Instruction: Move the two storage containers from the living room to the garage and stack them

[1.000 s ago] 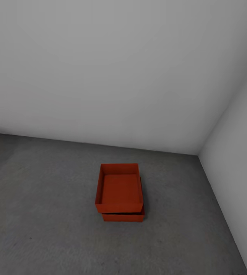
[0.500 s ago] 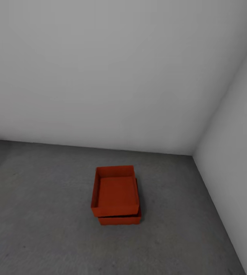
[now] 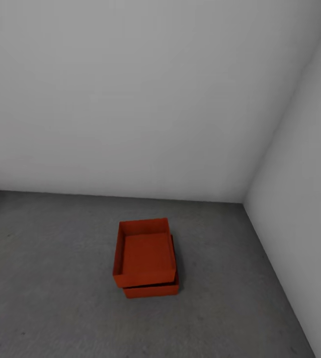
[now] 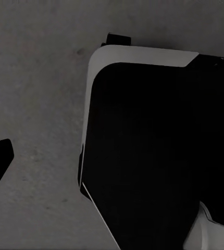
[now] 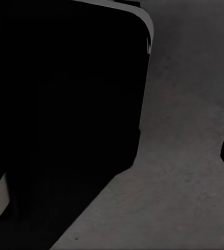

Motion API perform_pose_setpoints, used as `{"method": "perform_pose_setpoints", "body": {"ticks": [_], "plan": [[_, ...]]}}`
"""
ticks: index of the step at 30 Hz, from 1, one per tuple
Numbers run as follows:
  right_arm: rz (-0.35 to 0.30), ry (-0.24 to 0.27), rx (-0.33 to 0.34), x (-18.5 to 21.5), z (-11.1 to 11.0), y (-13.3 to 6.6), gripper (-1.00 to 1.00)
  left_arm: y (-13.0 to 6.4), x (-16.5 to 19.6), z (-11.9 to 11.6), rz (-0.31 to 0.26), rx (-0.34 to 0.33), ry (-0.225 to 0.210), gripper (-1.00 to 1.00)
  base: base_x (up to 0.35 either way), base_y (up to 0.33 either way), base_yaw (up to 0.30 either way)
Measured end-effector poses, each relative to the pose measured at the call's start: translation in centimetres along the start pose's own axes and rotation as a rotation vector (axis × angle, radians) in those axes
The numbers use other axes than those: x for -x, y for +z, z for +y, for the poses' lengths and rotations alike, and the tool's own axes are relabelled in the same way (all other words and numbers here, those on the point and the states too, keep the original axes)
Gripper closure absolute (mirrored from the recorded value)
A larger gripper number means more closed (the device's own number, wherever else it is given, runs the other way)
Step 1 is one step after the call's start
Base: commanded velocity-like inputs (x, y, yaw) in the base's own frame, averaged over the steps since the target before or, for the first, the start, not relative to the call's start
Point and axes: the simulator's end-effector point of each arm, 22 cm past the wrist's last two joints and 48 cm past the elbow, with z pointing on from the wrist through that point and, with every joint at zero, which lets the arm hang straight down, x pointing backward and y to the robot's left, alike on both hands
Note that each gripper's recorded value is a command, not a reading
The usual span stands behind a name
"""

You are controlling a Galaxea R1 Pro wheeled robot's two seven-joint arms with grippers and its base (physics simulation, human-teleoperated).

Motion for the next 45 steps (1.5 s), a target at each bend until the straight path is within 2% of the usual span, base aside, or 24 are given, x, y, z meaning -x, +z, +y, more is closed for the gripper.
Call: {"method": "perform_pose_setpoints", "body": {"ticks": [16,45], "plan": [[-0.007,-0.009,-0.002,0.3,-0.3,0.0,-1.00,-0.1,0.6,0.5,-0.012,0.009,0.017,-1.00,0.000,0.000,-0.018],[-0.051,-0.007,-0.006,2.0,-0.3,-0.2,-1.00,-0.6,2.4,0.3,-0.055,0.003,0.015,-1.00,0.000,0.000,0.000]]}}
